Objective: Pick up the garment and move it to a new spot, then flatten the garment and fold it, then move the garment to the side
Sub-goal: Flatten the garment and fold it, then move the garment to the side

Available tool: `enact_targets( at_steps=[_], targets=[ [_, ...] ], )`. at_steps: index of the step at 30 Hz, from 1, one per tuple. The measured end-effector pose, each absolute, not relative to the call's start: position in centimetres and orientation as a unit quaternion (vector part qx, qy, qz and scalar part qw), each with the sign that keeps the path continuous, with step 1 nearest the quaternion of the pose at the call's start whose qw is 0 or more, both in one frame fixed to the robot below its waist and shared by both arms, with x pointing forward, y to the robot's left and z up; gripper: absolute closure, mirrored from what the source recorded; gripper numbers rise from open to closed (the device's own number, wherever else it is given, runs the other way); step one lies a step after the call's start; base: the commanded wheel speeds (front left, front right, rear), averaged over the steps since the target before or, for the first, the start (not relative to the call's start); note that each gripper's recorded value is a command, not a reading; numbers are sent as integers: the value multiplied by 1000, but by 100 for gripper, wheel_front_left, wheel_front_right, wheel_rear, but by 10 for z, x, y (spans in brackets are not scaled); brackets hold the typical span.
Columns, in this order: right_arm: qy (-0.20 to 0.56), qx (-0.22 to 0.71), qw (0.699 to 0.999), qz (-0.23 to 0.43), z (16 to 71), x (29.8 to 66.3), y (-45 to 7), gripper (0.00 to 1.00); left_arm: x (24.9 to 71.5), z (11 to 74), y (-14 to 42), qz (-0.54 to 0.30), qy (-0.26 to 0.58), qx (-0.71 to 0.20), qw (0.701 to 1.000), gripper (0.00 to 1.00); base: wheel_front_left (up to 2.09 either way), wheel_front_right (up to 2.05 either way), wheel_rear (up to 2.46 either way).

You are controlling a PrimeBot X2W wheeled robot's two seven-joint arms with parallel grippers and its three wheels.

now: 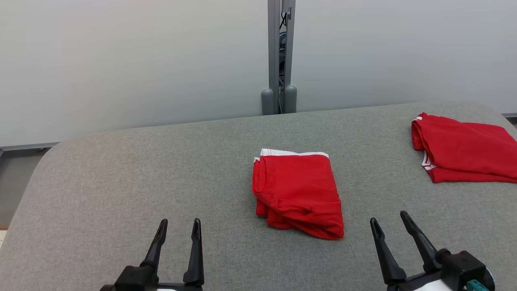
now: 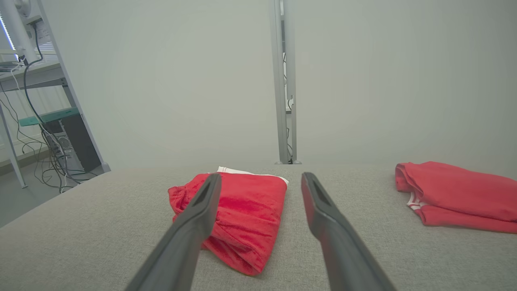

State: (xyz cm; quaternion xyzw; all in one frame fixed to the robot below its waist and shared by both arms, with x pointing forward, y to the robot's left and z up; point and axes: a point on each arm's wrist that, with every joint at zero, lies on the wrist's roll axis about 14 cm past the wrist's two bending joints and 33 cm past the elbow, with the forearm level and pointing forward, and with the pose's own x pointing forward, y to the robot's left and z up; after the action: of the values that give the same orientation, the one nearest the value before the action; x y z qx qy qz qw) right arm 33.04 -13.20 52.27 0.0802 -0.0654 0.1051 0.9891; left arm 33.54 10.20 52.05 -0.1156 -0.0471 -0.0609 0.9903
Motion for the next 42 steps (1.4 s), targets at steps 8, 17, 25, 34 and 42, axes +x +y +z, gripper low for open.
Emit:
enact_targets(
  at_steps=[8,17,25,34,42],
  targets=[
    [-70,82,989,102,526,331,-133,0,333,519,103,-60,-46,-114,991,0,0,0,0],
    [-64,91,988,105,522,334,-129,0,333,517,105,-56,-43,-112,991,0,0,0,0],
    [0,167,982,89,486,351,-128,0,337,513,103,-60,-37,-111,991,0,0,0,0],
    [61,272,955,105,475,403,-109,0,341,512,105,-56,-36,-104,992,0,0,0,0],
    [125,317,935,102,457,450,-115,0,361,512,108,-53,-37,-100,993,0,0,0,0]
  ],
)
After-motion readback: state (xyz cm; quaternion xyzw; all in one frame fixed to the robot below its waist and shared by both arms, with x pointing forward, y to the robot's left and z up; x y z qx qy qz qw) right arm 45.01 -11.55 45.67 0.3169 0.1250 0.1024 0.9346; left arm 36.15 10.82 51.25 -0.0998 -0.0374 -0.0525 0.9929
